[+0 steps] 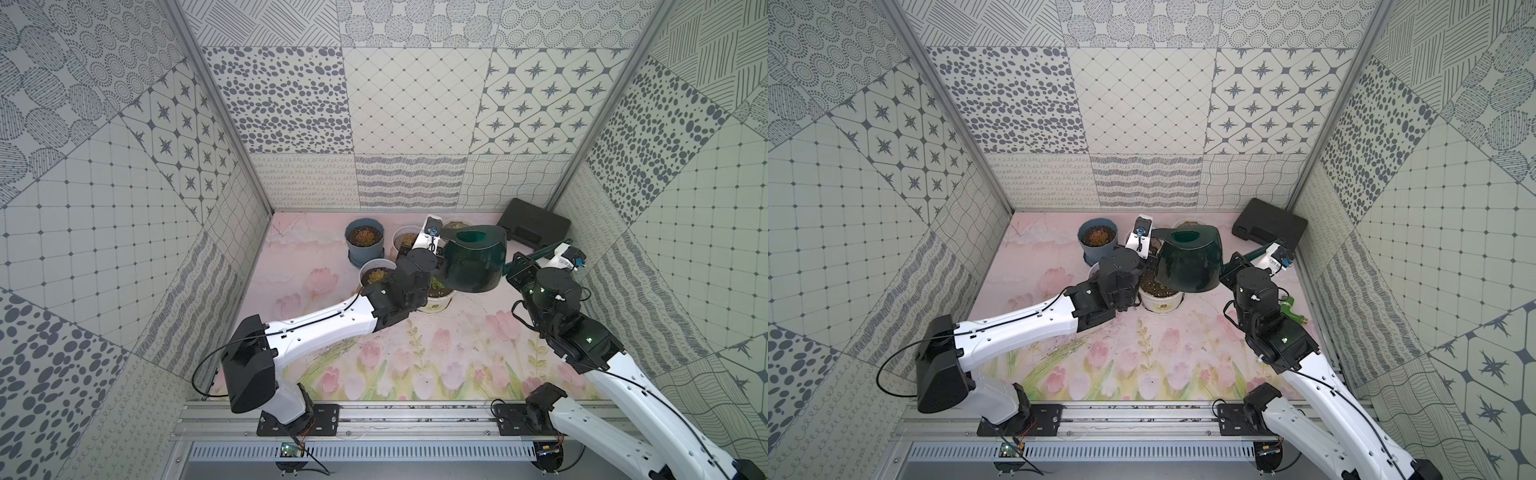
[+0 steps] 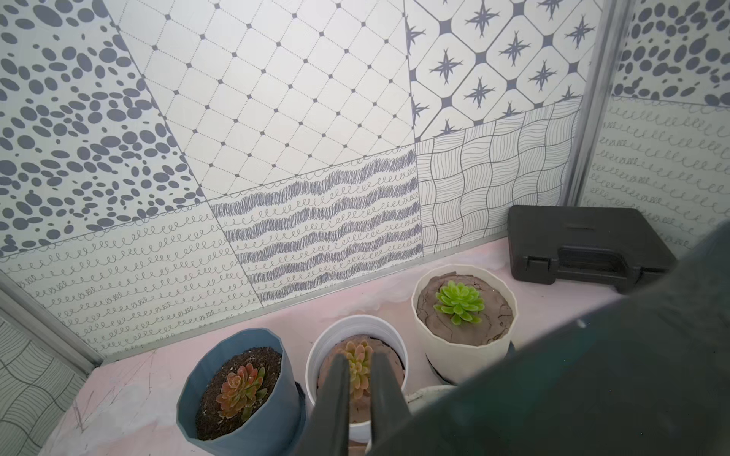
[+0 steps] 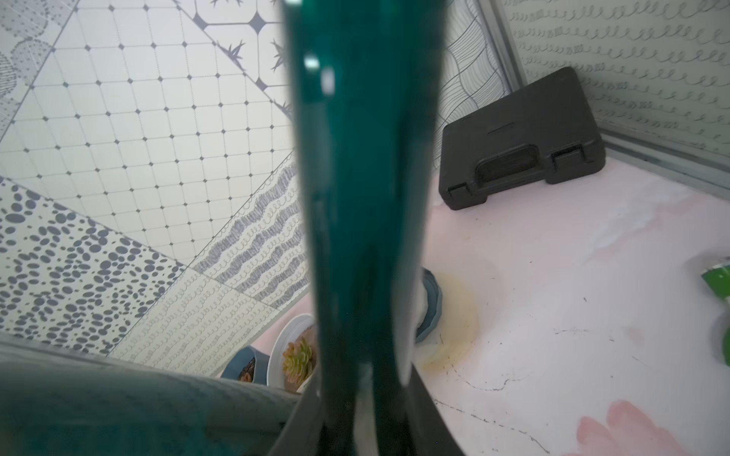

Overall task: Water the succulent around the soil edge
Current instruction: Adjust the watering can, then water the soil of the potted plant with water.

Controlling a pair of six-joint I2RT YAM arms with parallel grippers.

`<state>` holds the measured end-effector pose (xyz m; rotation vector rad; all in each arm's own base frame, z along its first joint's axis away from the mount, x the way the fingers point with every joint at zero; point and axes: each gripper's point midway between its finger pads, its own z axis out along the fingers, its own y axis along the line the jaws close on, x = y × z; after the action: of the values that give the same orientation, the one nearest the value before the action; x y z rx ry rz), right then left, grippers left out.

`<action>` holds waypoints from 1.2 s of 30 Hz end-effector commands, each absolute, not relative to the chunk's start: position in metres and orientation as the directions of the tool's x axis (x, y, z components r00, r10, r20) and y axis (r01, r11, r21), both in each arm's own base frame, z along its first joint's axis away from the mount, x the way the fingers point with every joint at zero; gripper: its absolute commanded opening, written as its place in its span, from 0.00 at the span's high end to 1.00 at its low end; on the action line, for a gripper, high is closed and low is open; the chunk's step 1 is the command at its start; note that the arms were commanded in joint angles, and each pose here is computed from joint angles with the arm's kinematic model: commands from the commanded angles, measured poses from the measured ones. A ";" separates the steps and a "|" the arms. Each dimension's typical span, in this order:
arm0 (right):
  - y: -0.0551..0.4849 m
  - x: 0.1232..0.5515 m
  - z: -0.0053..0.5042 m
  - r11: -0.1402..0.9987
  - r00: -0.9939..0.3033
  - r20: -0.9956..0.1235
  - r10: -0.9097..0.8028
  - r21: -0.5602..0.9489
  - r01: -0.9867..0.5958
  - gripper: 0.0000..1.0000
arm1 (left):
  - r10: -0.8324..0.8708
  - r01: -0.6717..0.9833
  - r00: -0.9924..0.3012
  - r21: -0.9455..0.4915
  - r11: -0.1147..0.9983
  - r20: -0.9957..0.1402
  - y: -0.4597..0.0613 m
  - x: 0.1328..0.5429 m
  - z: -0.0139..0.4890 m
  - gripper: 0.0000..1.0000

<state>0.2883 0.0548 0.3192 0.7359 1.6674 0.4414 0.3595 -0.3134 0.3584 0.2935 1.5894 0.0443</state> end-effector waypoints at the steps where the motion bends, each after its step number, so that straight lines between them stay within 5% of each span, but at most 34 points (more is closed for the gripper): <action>1: 0.050 0.292 0.324 0.725 -0.055 -0.734 0.676 0.650 0.228 1.00 | 0.258 0.060 0.024 0.259 0.964 -0.966 -0.305 0.366 0.384 1.00; 3: 0.055 0.291 0.327 0.759 -0.087 -0.760 0.644 0.621 0.195 0.94 | 0.286 0.044 0.006 0.286 0.957 -0.958 -0.299 0.372 0.382 1.00; 6: 0.064 0.282 0.333 0.819 -0.164 -0.803 0.573 0.559 0.128 0.42 | 0.283 0.010 -0.035 0.283 0.959 -0.958 -0.272 0.387 0.382 1.00; 8: 0.067 0.271 0.335 0.861 -0.216 -0.835 0.506 0.501 0.082 0.24 | 0.255 -0.001 -0.076 0.255 0.967 -0.964 -0.244 0.396 0.385 1.00; 15: 0.082 0.213 0.356 0.905 -0.294 -0.907 0.301 0.369 -0.212 0.23 | 0.189 0.038 -0.086 0.187 0.982 -0.978 -0.154 0.372 0.435 1.00; 19: 0.084 0.190 0.369 0.907 -0.265 -0.945 0.194 0.276 -0.318 0.21 | 0.261 0.001 -0.109 0.263 0.965 -0.959 -0.090 0.339 0.450 1.00; 28: 0.099 0.178 0.364 0.871 -0.261 -0.958 0.124 0.231 -0.434 0.14 | 0.343 -0.125 -0.256 0.383 0.915 -0.904 0.027 0.299 0.397 1.00; 36: 0.096 0.170 0.347 0.864 -0.273 -0.951 0.142 0.254 -0.434 0.05 | 0.453 -0.168 -0.291 0.511 0.843 -0.843 0.055 0.289 0.378 1.00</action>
<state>0.1739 0.0956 0.3508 -0.2172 1.7788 0.5449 0.2868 0.0594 0.3705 0.1002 1.8457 0.5938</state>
